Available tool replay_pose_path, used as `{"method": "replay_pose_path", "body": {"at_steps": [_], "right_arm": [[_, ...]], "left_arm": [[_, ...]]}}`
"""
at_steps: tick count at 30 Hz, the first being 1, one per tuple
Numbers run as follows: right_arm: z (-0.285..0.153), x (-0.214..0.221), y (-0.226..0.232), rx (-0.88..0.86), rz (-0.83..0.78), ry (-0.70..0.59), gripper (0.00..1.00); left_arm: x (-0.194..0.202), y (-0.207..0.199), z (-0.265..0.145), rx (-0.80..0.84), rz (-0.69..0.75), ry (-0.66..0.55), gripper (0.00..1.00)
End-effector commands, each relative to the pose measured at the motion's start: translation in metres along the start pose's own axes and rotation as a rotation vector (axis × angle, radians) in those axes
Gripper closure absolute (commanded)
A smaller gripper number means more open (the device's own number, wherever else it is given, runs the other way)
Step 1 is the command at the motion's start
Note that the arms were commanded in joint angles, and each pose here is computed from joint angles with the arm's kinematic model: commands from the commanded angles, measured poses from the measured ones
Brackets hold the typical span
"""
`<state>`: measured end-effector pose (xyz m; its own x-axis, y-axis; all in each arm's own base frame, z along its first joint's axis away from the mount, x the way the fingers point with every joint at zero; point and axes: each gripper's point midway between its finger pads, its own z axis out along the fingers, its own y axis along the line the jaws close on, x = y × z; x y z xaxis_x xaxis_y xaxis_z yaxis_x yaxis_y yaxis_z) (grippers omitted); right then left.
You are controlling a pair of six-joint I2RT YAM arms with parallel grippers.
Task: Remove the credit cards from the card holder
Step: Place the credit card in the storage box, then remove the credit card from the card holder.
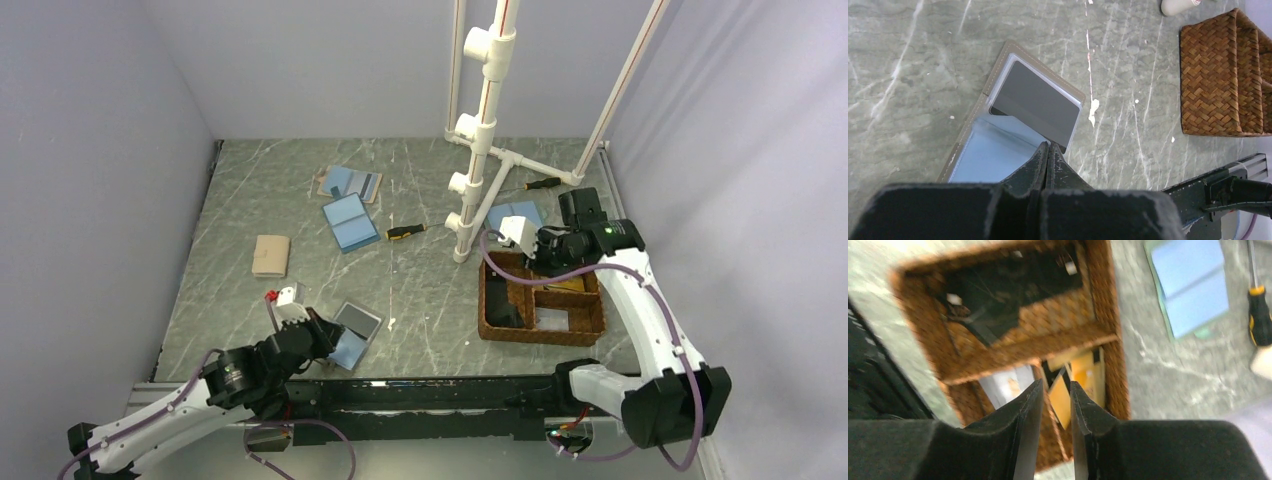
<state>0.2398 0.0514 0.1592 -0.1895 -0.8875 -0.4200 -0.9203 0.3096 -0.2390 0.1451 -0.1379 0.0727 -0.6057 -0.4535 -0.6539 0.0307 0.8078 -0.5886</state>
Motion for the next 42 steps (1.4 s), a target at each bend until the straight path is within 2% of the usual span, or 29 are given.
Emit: {"method": "replay_pose_path", "body": {"at_steps": [1,3,5,9,11,15,25,32,38,42], "right_arm": [[-0.009,-0.053,0.041,-0.156,0.035,-0.308,0.7],[-0.014,-0.067,0.05,-0.186,-0.003,-0.395,0.7],[-0.018,-0.079,0.058,-0.208,-0.037,-0.481,0.64],[-0.025,-0.104,0.076,-0.292,-0.059,-0.663,0.45],[-0.028,-0.11,0.087,-0.345,-0.098,-0.726,0.39],[-0.031,-0.118,0.089,-0.348,-0.129,-0.779,0.36],[-0.013,-0.124,0.103,-0.395,-0.177,-0.775,0.35],[-0.013,-0.122,0.105,-0.388,-0.184,-0.772,0.35],[-0.009,-0.12,0.107,-0.389,-0.188,-0.77,0.35],[-0.004,-0.119,0.106,-0.374,-0.217,-0.742,0.34]], "left_arm": [[-0.008,-0.026,0.0,0.096,0.027,-0.012,1.0],[-0.007,-0.033,0.001,0.126,0.04,-0.009,1.0],[-0.007,-0.041,0.003,0.154,0.048,-0.012,1.0],[-0.008,-0.052,0.007,0.19,0.053,-0.018,1.0],[-0.009,-0.059,0.01,0.211,0.055,-0.021,1.0],[-0.012,-0.077,0.014,0.254,0.062,-0.033,1.0],[-0.01,-0.114,0.035,0.329,0.114,-0.002,1.0],[-0.014,-0.131,0.056,0.418,0.068,0.031,1.0],[-0.018,-0.148,0.068,0.515,0.072,0.105,1.0],[-0.012,-0.145,0.075,0.543,0.061,0.168,1.0]]}}
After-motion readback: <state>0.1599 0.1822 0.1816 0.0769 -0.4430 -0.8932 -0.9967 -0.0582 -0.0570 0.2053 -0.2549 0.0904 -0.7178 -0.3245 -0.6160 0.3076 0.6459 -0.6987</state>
